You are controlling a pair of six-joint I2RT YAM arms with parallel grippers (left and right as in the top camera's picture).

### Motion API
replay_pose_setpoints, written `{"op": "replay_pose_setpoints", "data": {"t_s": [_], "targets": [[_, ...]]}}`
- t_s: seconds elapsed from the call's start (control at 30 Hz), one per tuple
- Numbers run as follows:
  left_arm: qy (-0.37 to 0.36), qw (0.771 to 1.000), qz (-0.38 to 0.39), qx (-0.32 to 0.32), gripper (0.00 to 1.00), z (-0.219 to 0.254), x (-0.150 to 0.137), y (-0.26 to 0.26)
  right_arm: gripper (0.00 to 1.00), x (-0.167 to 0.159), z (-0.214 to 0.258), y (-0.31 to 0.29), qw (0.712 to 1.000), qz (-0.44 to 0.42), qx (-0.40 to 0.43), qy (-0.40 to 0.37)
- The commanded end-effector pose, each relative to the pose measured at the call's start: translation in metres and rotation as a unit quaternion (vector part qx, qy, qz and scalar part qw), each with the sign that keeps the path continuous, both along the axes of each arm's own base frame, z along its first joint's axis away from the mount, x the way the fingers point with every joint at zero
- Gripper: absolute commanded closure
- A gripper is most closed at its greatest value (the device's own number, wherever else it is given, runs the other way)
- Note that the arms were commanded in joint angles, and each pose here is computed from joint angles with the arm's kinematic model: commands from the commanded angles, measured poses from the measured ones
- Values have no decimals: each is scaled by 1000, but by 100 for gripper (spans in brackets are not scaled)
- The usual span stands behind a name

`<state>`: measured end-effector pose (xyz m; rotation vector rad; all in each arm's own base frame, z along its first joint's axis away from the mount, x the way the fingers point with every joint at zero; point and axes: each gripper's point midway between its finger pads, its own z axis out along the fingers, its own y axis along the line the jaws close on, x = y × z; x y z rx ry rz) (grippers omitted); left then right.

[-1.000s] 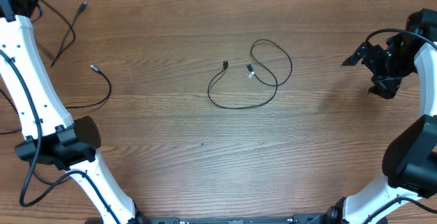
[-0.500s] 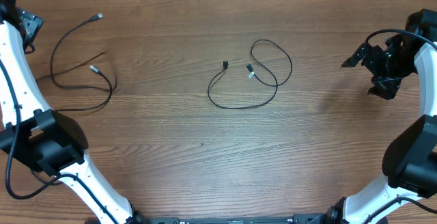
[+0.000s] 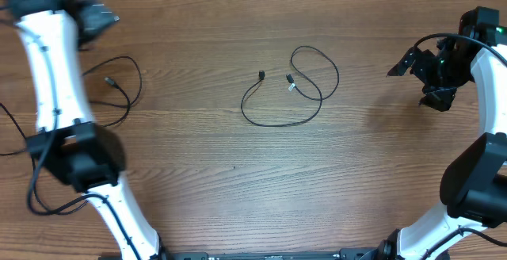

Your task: Untangle cables

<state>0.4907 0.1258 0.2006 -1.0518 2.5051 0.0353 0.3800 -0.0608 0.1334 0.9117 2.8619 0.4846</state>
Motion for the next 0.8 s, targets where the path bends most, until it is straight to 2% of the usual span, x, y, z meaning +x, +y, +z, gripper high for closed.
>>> {"op": "replay_pose_setpoints", "data": {"t_s": [0.0,0.03,0.17,0.37,0.57,0.7,0.77], "targets": [[19,980,-194,-50,2,-11,3,-120,0,6,19,-1,999,5,-15,-30],[38,964,-257,-59,4,-28,-2,-166,0,6,19,-1,999,6,-14,-30],[83,926,-359,-83,4,-73,-30,-251,0,6,19,-1,999,7,-15,-30],[117,886,-432,-120,5,-128,-72,-326,0,6,19,-1,999,9,-15,-31],[139,889,-418,-127,13,-163,-92,-337,0,6,19,-1,999,9,-15,-31],[141,890,-415,-123,27,-179,-96,-333,0,6,19,-1,999,9,-15,-31],[145,890,-415,-123,41,-186,-99,-331,0,6,19,-1,999,9,-15,-31]]}}
